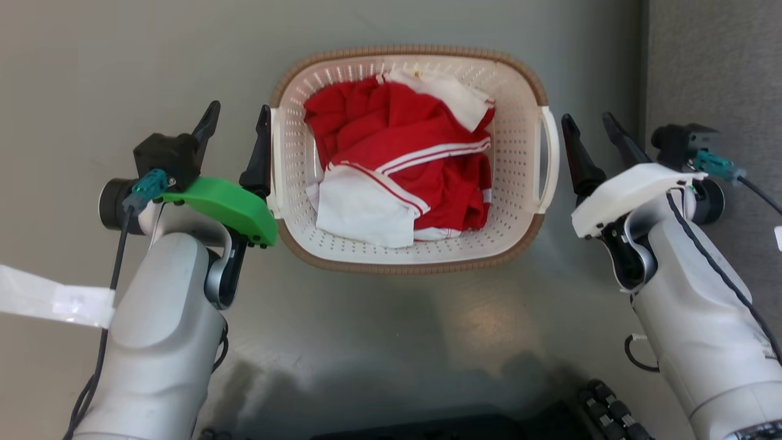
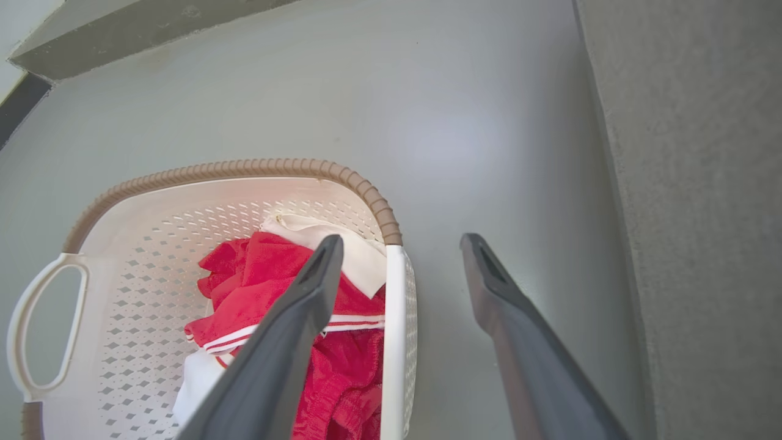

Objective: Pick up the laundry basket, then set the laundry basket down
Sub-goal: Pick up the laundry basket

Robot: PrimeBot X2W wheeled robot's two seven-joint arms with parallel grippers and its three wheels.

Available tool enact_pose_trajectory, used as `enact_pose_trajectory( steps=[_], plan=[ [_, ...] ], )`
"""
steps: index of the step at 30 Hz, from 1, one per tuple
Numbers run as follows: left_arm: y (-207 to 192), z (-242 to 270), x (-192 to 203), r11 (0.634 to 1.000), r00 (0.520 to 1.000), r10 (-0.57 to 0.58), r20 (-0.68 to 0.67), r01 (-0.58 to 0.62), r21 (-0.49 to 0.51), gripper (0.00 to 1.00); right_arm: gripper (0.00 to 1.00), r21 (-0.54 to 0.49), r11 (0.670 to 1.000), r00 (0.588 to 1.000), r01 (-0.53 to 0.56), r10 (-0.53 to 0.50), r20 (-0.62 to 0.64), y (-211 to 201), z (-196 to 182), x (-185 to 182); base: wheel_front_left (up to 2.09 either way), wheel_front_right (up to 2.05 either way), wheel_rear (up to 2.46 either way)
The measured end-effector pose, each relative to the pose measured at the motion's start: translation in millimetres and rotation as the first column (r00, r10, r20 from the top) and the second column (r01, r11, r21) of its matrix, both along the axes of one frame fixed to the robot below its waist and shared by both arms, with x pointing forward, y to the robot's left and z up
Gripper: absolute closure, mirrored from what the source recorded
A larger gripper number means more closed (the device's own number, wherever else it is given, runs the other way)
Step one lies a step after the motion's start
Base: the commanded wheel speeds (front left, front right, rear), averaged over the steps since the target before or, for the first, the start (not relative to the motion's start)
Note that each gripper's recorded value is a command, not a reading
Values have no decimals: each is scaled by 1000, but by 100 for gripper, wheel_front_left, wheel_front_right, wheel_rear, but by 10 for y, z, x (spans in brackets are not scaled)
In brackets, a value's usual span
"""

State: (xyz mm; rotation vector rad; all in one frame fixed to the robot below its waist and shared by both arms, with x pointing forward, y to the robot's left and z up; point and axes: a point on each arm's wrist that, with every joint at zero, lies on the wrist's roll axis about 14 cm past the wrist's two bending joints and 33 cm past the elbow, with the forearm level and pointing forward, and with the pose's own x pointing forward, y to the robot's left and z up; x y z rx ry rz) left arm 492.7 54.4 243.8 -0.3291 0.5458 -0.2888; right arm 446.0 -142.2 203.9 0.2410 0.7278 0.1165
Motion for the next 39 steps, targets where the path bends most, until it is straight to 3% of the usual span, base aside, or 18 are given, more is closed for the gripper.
enact_pose_trajectory(
  steps=[16,28,29,30,31,32,33,34,35,39],
  plan=[
    [-143,-915,-287,998,966,-56,-254,55,-10,0,0,4,990,967,-143,141,-215,250,-725,-268,0,0,0],
    [-220,-1152,-402,996,939,-87,-334,83,-26,0,0,11,991,949,-134,131,-288,236,-925,-364,0,0,0],
    [-222,-1155,-395,996,938,-86,-335,81,-29,0,4,12,991,949,-133,131,-286,241,-925,-352,0,0,0],
    [-222,-1158,-389,997,938,-83,-338,77,-32,0,29,14,991,950,-133,132,-281,251,-922,-337,0,0,0],
    [-224,-1164,-388,997,936,-82,-341,74,-35,0,43,16,991,951,-135,134,-278,262,-919,-322,0,0,0],
    [-223,-1169,-387,997,935,-80,-345,72,-37,5,85,19,991,952,-135,135,-273,275,-915,-308,0,0,0],
    [-225,-1173,-388,997,934,-79,-347,71,-38,45,100,21,990,953,-137,138,-269,288,-911,-296,0,0,0],
    [-228,-1176,-390,997,934,-79,-349,70,-40,83,100,23,990,953,-137,138,-268,297,-910,-288,0,0,0],
    [-232,-1180,-394,997,933,-81,-352,72,-40,100,100,29,991,954,-133,135,-267,317,-906,-277,0,0,0],
    [-304,-1163,-404,996,932,-89,-352,72,-60,100,100,35,990,953,-139,144,-266,347,-898,-265,0,0,0]
  ],
)
